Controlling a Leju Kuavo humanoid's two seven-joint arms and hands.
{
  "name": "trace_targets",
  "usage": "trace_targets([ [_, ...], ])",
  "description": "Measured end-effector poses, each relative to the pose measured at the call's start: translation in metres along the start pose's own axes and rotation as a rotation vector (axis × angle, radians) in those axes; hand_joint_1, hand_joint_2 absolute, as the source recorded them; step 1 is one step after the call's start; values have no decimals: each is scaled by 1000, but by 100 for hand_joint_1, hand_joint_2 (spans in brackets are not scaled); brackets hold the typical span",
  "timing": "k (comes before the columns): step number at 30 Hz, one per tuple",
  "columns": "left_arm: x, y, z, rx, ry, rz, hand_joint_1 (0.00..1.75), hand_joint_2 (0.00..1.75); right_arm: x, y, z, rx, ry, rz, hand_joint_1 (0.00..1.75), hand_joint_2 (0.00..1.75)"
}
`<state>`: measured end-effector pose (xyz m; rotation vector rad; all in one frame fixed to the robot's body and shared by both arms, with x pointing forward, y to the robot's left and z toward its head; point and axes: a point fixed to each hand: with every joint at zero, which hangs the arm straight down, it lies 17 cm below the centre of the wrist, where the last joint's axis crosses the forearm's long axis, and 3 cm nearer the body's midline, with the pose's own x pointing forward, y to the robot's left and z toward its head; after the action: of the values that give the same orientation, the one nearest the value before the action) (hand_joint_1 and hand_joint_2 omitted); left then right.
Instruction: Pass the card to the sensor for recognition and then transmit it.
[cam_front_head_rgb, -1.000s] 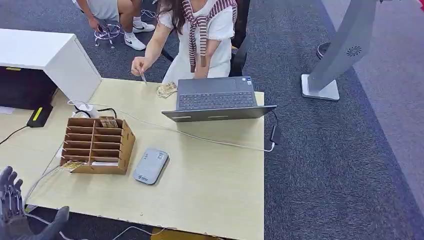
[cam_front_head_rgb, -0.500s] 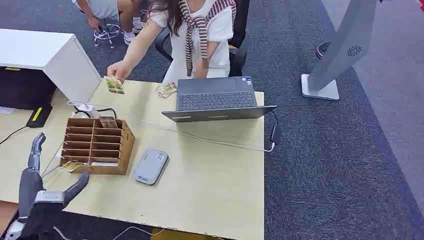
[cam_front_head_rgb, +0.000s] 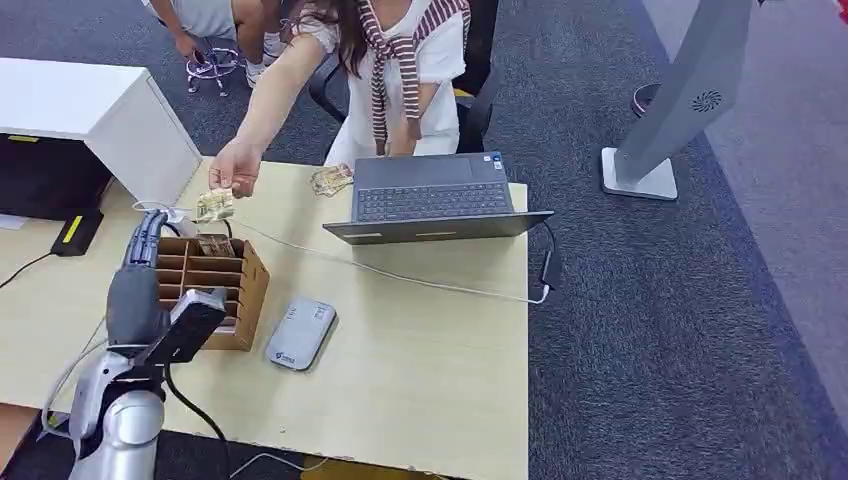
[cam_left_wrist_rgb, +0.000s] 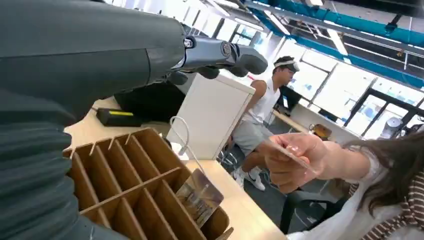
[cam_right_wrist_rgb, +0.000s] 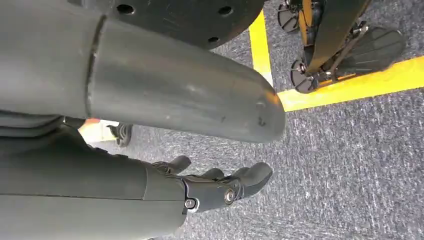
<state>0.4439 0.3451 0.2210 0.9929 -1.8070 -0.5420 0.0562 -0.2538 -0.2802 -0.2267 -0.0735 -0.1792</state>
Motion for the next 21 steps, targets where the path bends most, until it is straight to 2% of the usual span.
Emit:
trace_targets([
  [11,13,-28,-62,-37,-15,-217,0,175,3,4,1,11,-11,79,0,0],
  [12,16,-29,-68,-35,-19,-238,0,175,3,4,1,11,-12,87,0,175],
  [21,31,-34,-118,-23,-48,-456,0,175,4,8,2,22,-18,154,0,175],
])
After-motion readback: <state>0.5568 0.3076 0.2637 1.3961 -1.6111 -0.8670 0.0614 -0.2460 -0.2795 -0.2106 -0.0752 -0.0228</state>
